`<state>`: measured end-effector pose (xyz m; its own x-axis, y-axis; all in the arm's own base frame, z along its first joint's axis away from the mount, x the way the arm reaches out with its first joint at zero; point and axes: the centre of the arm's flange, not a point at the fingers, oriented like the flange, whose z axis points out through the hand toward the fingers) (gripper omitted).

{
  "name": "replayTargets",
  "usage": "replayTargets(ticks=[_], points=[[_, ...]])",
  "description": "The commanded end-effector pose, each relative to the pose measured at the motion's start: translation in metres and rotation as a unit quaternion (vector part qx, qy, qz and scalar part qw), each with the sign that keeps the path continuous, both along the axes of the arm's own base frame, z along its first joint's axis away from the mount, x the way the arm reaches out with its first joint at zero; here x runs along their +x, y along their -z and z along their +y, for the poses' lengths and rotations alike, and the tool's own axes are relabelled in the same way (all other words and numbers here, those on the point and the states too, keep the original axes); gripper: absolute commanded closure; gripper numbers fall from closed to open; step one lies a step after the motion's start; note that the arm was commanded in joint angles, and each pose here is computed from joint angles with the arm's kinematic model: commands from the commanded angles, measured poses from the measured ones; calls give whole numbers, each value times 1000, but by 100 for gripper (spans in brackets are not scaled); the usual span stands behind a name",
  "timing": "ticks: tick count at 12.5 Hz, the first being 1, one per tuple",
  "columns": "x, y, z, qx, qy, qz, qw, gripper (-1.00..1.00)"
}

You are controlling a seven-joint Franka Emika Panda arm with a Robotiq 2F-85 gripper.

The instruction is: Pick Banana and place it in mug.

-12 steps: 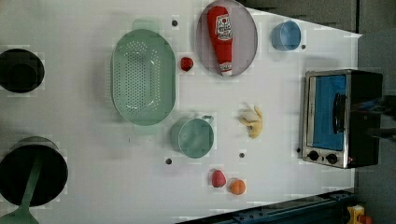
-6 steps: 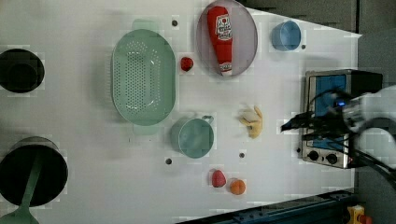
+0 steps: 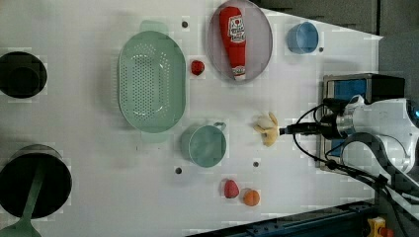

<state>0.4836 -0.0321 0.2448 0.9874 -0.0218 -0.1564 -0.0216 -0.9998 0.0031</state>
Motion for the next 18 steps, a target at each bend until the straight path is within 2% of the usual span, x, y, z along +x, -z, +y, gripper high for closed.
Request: replayTargets(ticks=[1, 6, 9, 10, 15, 16, 18], points=[[3, 28, 7, 16, -133, -15, 991, -100], [-5, 87, 2, 17, -146, -8, 989, -100], [-3, 100, 2, 13, -147, -26, 989, -100], [-4, 102, 1, 13, -147, -24, 989, -93], [3, 91, 1, 11, -147, -38, 988, 25], [4, 85, 0, 10, -146, -41, 988, 37], [9, 63, -3, 8, -143, -52, 988, 37]])
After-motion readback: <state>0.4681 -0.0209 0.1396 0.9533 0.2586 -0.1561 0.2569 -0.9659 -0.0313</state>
